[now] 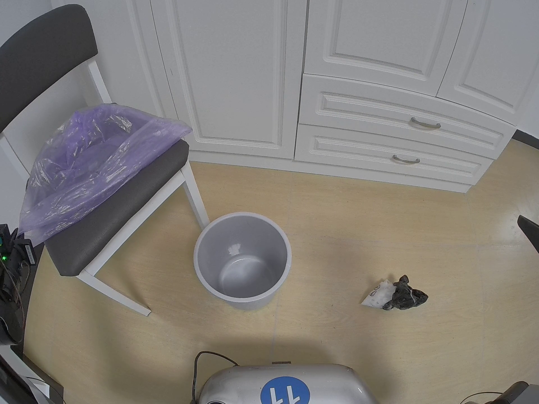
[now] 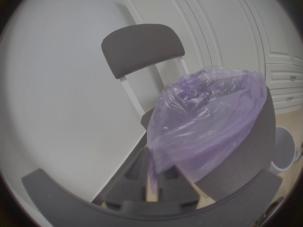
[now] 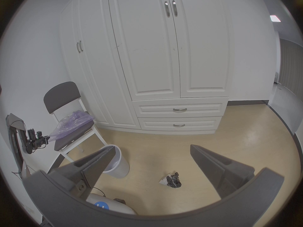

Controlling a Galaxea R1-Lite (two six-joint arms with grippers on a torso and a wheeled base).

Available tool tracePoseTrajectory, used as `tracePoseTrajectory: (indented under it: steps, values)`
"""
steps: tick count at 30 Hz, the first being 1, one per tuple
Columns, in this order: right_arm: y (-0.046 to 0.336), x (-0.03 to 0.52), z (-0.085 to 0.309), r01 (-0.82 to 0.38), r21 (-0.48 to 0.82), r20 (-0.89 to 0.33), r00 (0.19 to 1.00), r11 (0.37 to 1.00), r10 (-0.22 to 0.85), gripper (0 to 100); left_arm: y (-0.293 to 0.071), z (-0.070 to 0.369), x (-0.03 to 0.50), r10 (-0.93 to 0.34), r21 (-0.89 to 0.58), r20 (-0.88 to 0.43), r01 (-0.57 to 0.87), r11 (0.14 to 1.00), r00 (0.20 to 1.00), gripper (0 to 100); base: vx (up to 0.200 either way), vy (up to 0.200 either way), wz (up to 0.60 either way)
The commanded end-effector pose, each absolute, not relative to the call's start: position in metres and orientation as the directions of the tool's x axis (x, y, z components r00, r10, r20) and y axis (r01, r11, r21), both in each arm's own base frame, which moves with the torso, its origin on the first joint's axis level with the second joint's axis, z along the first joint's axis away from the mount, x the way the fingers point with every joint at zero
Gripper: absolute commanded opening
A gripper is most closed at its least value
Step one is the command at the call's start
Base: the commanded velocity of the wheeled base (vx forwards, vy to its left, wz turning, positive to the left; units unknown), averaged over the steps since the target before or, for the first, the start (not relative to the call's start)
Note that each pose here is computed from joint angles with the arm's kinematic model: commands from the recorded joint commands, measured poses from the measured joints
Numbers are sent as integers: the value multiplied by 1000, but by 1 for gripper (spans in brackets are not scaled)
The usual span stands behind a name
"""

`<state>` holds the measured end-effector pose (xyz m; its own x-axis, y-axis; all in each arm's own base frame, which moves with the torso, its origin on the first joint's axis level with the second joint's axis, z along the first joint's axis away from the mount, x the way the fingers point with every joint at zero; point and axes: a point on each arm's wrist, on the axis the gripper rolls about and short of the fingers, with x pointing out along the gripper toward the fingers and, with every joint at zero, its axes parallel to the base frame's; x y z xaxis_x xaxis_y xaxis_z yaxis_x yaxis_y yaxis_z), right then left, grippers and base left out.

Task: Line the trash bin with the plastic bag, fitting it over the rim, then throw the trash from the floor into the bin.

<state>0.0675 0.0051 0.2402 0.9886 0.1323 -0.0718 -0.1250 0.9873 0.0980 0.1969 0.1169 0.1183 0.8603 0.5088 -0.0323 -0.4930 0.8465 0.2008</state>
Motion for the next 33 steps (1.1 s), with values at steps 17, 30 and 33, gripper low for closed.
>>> tracePoseTrajectory:
  steps: [17, 30, 33]
  values:
    - [6, 58, 256, -129, 89, 67, 990, 988, 124, 100, 79, 166, 167, 356, 122, 190, -382, 916, 915, 0, 0, 0, 0]
    - [6, 58, 260, -134, 76, 80, 989, 988, 128, 100, 48, 176, 185, 185, 14, 233, -193, 981, 955, 0, 0, 0, 0]
    - [7, 63, 260, -150, 75, 63, 987, 986, 145, 100, 42, 181, 191, 152, 8, 251, -159, 987, 956, 0, 0, 0, 0]
